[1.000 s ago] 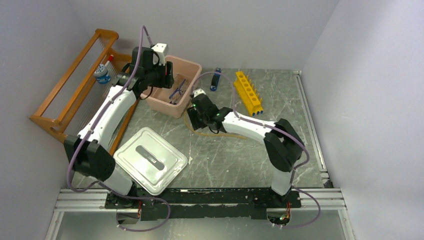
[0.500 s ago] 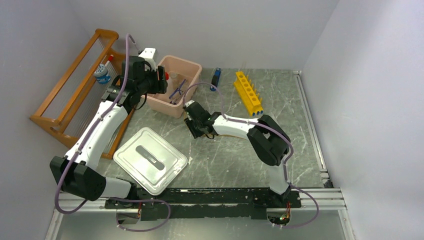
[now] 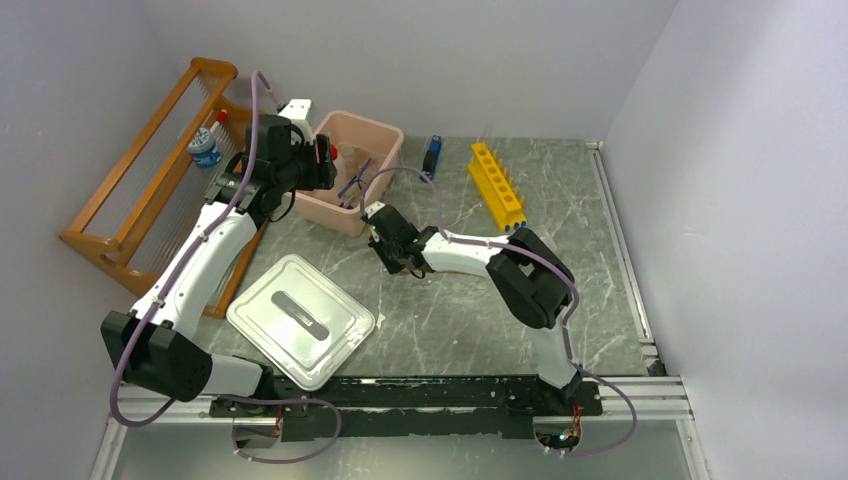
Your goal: Organize the chemistry lab equipment
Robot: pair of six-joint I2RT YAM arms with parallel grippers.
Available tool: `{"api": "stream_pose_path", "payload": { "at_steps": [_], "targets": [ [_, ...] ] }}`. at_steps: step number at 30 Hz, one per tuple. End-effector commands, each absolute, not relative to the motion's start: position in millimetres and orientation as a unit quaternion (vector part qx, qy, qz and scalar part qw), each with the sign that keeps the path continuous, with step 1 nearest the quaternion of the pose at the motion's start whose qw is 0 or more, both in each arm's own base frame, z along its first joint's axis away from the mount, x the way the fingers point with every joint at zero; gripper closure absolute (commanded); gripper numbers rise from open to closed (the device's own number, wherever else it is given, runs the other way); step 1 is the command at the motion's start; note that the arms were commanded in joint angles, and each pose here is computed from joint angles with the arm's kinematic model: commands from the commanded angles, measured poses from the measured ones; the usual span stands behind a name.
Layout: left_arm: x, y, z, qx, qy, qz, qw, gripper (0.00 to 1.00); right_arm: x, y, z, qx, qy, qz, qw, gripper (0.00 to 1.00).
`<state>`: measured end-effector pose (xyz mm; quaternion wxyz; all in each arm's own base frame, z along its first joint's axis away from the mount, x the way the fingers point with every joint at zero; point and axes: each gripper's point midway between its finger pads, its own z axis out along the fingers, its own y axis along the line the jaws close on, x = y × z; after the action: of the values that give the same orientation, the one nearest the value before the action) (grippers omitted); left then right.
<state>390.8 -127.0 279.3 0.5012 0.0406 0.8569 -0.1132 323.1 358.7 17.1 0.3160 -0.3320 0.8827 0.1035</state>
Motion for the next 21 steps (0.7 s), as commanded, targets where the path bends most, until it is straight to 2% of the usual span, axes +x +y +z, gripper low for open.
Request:
{"api": "stream_pose_path", "payload": {
  "at_steps": [1, 2, 6, 14, 17, 21],
  "targets": [
    [396, -131, 292, 0.035, 0.843, -0.133, 0.520, 0.34, 317, 351, 1, -0.350, 0.882, 0.090, 0.303, 0.95],
    [396, -132, 292, 0.034, 0.843, -0.134, 0.520, 0.34, 317, 350, 3, -0.350, 0.881, 0.091, 0.306, 0.99],
    [395, -139, 292, 0.038, 0.841, -0.155, 0.517, 0.35, 319, 352, 32, -0.343, 0.872, 0.103, 0.334, 1.00],
    [384, -183, 305, 0.100, 0.805, -0.272, 0.517, 0.29, 321, 345, 141, -0.295, 0.832, 0.196, 0.427, 1.00],
    [383, -187, 305, 0.097, 0.802, -0.287, 0.514, 0.31, 325, 338, 184, -0.267, 0.815, 0.231, 0.459, 1.00],
    [364, -218, 323, 0.165, 0.756, -0.371, 0.513, 0.34, 329, 329, 240, -0.244, 0.786, 0.290, 0.489, 1.00]
  ]
}}
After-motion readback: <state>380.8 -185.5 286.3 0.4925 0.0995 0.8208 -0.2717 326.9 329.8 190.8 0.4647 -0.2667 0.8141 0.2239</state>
